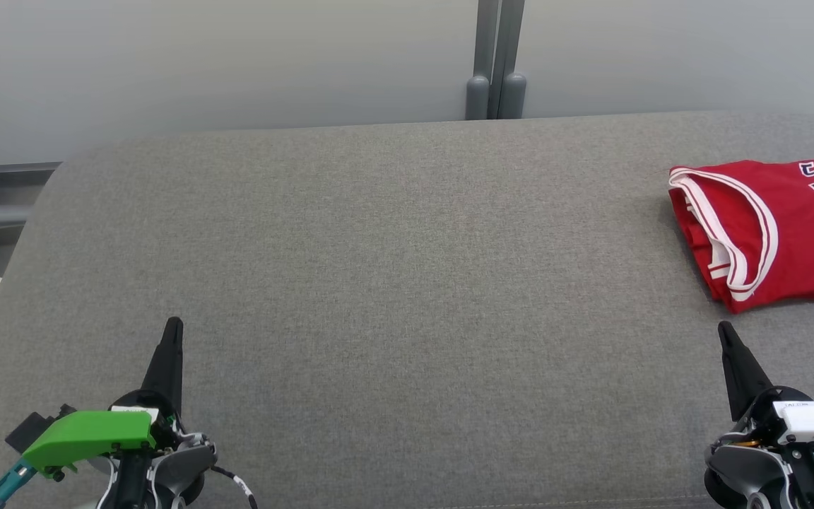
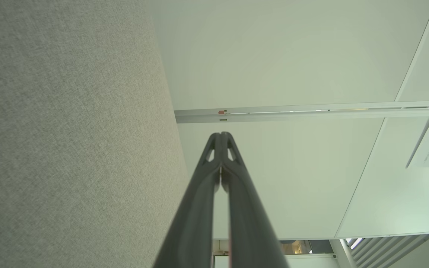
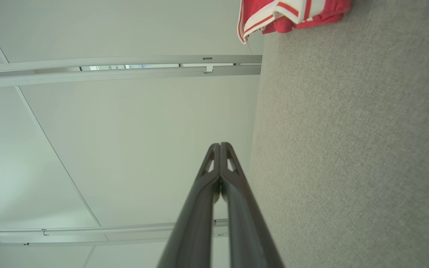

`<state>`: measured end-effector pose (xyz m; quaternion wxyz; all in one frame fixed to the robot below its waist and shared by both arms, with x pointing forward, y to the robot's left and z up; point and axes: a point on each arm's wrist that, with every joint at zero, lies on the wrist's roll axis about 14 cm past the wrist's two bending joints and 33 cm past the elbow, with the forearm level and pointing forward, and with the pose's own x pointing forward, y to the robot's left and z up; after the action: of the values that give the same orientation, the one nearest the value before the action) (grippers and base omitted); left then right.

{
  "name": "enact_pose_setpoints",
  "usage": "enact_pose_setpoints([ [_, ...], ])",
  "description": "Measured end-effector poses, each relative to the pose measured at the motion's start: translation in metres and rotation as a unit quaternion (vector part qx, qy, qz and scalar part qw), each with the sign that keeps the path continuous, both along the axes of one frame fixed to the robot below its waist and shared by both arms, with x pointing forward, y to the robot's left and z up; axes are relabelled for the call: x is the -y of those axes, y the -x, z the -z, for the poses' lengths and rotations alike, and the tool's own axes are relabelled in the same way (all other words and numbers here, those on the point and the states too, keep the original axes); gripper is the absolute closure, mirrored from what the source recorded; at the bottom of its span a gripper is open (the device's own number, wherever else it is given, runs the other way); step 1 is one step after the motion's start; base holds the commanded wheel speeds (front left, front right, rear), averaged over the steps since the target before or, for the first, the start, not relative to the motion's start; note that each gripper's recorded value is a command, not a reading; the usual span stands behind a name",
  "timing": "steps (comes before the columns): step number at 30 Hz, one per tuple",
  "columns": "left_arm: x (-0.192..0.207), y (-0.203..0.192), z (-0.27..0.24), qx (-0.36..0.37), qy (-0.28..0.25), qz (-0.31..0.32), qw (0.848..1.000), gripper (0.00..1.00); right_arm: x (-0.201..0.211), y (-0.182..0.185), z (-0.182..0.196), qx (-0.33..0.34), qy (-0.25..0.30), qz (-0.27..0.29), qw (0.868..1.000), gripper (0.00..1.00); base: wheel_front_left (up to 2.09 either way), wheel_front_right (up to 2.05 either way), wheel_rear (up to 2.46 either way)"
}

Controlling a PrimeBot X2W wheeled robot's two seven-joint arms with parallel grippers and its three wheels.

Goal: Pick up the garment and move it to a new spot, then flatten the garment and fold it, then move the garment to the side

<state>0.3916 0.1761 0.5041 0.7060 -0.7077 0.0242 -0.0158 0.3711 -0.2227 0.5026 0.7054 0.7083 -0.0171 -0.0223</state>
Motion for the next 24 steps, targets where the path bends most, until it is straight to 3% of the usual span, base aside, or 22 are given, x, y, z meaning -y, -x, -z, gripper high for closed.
enact_pose_setpoints([
  [24,0.0,0.0,-0.0001,0.0,0.0,0.0,1.0,1.0,0.0,0.0,0.0,0.0,0.0,0.0,1.0,1.0,0.0,0.0,0.0],
])
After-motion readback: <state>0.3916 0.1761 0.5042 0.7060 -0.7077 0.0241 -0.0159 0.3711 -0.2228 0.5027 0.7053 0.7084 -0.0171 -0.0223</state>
